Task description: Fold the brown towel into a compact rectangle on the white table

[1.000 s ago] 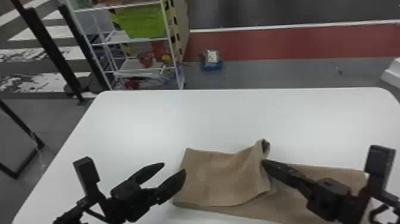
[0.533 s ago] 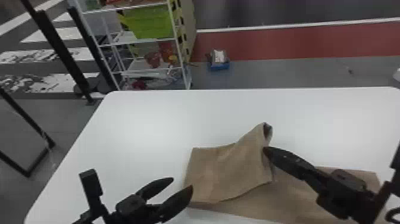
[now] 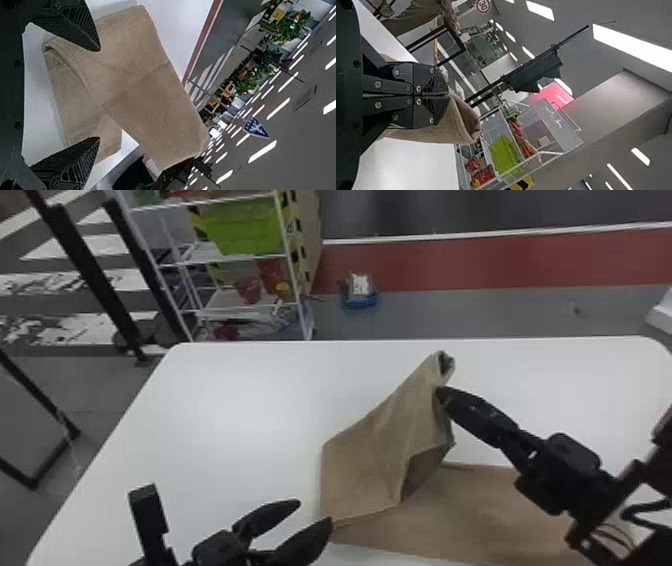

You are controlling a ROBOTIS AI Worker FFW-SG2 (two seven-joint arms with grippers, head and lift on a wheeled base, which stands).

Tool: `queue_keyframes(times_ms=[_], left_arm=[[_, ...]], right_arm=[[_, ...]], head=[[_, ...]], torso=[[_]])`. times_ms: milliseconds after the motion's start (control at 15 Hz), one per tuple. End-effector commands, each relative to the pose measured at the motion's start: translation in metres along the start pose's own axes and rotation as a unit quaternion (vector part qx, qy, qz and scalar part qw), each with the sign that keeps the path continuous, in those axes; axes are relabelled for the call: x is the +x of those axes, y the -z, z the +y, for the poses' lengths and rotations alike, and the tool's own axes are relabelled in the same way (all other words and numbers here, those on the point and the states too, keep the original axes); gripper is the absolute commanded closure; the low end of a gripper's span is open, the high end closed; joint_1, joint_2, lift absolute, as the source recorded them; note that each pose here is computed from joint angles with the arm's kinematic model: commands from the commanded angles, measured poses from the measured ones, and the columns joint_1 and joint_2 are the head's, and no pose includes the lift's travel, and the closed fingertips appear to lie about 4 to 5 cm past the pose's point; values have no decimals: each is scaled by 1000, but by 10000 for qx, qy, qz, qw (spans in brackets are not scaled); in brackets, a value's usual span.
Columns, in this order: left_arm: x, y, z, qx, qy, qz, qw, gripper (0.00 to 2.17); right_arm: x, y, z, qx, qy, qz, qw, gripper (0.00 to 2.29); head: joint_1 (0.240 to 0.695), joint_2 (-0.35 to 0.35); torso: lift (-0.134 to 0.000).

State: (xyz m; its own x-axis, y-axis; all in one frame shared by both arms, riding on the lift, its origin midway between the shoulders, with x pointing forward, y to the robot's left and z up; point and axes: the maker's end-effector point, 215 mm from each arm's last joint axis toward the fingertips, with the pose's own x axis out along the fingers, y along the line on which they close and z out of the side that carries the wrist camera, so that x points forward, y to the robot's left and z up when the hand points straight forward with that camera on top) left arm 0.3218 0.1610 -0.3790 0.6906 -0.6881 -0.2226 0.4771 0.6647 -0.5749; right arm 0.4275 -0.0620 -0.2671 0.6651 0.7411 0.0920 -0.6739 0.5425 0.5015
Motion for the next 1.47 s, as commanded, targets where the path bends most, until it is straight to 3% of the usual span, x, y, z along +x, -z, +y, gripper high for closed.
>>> queue_keyframes(times_ms=[0, 333, 600, 867, 1000, 1200, 1400], left_arm=[[10, 6, -17, -43, 218, 54, 9997, 154], [15, 6, -3, 84, 38, 113, 9999, 154], [16, -5, 17, 218, -209, 13, 9995, 147], [18, -8, 22, 252, -230, -34, 9994, 144], [18, -6, 24, 266, -242, -21, 9994, 144], [15, -3, 18, 267, -194, 9, 9995, 144], [13, 2, 14, 245, -175, 47, 9995, 140]], right_arm=[[0, -1, 0, -27, 6, -48, 10000, 1301], [-20, 7, 29, 290, -195, -2, 9994, 1301], [-55, -2, 38, 334, -17, -188, 9993, 1305], [-92, -19, 41, 327, 209, -384, 9985, 1301], [-116, -30, 24, 222, 456, -563, 9971, 1305], [-148, -25, -14, 254, 791, -565, 9949, 1301], [-172, -13, -58, 509, 1043, -445, 9922, 1301]], head=[[695, 157], [695, 125], [695, 145], [695, 118], [695, 99], [695, 31], [695, -29]], torso=[[-124], [-124], [-124], [-124], [-124], [-124], [-124]])
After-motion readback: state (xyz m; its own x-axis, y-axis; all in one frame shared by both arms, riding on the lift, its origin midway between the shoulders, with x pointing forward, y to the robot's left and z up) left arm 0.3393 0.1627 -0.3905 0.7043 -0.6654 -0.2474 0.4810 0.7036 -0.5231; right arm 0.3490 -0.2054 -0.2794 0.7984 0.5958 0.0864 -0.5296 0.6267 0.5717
